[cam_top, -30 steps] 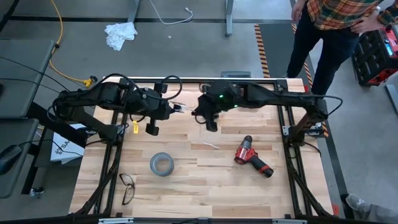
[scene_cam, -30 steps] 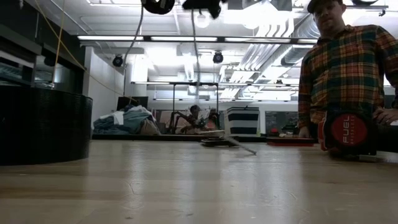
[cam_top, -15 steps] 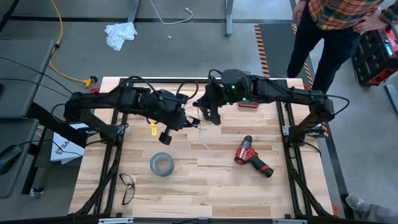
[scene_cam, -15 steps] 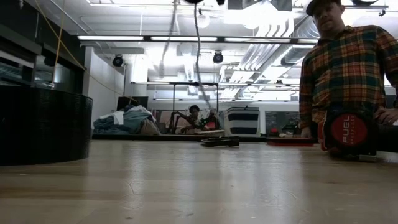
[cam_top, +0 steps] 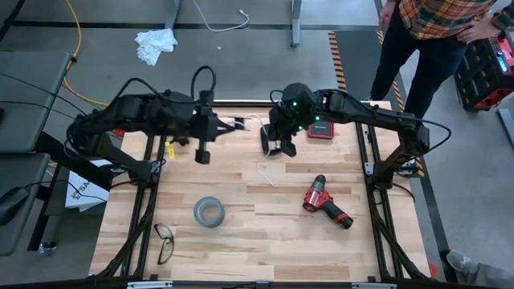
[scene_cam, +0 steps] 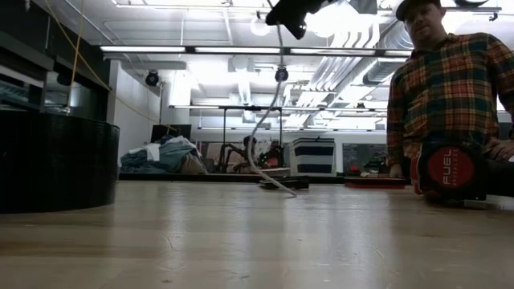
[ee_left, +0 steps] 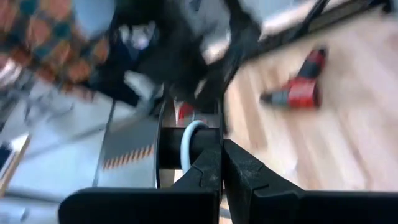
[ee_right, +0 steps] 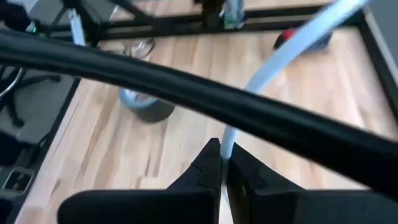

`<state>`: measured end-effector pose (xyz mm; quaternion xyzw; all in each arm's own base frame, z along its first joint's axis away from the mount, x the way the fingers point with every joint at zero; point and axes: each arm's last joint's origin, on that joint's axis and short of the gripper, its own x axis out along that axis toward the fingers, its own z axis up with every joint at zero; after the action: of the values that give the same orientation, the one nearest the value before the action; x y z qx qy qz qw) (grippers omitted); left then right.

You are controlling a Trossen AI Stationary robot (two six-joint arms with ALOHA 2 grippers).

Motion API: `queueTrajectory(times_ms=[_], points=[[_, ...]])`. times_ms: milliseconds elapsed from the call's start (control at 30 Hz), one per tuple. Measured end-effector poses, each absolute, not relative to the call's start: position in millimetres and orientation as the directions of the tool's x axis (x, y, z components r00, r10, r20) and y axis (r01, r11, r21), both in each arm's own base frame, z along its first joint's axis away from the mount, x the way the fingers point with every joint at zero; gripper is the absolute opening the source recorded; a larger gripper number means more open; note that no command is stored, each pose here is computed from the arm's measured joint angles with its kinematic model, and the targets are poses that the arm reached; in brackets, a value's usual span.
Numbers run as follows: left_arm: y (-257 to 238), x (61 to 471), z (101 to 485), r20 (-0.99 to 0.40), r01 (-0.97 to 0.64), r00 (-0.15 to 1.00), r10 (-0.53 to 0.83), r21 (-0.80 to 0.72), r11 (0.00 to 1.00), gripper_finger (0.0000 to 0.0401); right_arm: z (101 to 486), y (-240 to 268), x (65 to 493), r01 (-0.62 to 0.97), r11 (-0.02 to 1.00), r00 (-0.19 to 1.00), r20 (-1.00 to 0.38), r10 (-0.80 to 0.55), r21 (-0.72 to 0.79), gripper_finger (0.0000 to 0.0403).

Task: Coil cords
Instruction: Uncoil the white wire

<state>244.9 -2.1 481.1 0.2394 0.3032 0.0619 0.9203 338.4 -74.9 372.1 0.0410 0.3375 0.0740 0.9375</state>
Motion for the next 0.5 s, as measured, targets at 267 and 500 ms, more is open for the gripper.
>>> queueTrajectory(times_ms=[267,500], points=[[14,236,452,-0.715,0.048,0.63,0.302,0.424,0.904,0.0,381,-62,325,-0.136,0.981,0.744,-0.639,0.195,0.142,0.0],[25,250,396,-0.849,0.141,0.489,0.203,0.307,0.941,0.0,399,-48,316,-0.16,0.977,0.792,-0.573,0.212,0.141,0.0]])
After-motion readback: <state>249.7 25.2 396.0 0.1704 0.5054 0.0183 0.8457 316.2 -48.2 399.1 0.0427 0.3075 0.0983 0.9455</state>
